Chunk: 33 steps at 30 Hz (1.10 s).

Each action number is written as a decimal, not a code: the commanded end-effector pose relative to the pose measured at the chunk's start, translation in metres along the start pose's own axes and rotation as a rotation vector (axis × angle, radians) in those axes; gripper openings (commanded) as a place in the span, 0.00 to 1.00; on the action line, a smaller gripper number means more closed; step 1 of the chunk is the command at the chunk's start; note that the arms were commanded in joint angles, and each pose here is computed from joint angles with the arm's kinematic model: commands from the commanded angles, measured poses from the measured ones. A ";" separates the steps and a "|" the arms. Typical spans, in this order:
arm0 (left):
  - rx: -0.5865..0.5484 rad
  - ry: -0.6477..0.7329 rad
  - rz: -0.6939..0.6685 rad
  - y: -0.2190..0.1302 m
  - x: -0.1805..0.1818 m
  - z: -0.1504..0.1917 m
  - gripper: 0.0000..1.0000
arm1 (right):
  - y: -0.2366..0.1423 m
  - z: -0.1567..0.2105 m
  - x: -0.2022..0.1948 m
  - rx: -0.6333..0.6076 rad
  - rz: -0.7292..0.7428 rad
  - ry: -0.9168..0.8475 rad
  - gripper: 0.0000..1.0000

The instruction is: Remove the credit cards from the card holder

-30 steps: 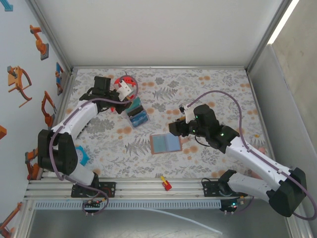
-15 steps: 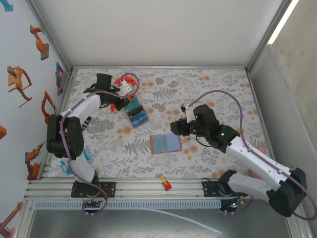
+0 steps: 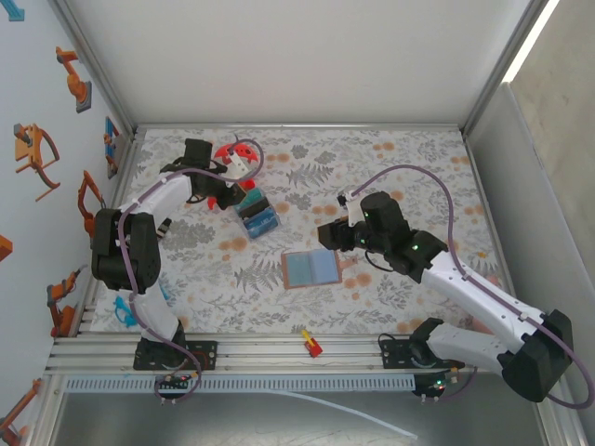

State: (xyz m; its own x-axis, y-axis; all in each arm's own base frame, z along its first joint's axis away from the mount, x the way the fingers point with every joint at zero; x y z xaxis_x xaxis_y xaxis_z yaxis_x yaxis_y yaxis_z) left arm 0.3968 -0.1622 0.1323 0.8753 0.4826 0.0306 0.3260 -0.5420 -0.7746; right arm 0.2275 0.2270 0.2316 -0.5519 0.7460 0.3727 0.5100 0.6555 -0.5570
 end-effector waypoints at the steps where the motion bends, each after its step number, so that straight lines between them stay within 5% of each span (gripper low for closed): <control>1: -0.018 0.015 -0.004 -0.008 0.004 -0.011 0.21 | -0.004 -0.007 0.005 -0.011 -0.005 0.001 0.56; 9: -0.076 -0.001 -0.048 -0.036 -0.002 -0.030 0.30 | -0.001 -0.001 -0.002 0.018 0.033 0.023 0.52; 17: -0.155 -0.079 -0.220 -0.069 -0.029 -0.041 0.72 | 0.014 0.023 -0.009 0.116 0.145 0.047 0.48; 20: -0.173 -0.104 -0.320 -0.078 -0.048 -0.040 0.80 | 0.022 0.035 -0.007 0.165 0.187 0.037 0.48; 24: -0.235 -0.255 -0.496 -0.097 -0.058 -0.027 0.99 | 0.034 0.050 0.001 0.224 0.210 0.024 0.47; 33: -0.374 -0.684 -0.773 -0.144 -0.072 0.042 0.97 | 0.075 0.086 0.022 0.371 0.232 -0.047 0.35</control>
State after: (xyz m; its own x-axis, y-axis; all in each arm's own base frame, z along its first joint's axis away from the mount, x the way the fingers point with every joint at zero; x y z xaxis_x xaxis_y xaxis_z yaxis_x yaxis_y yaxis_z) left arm 0.2766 -0.1191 0.2104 0.2853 0.9544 0.0877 0.8430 -0.2063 -0.4968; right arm 0.1961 0.2732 0.1358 -0.4909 0.8490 0.1955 0.3529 0.3990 -0.8463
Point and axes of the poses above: each hand's point on the last joint's axis, 136 mm out from that joint toward the fingers, its own y axis out along the fingers, its own x axis along the line the jaws close on, z = x × y, the point moved 3 cm from there along -y, back along the fingers, and after that the axes turned 1 degree about y, right-handed, at the moved point
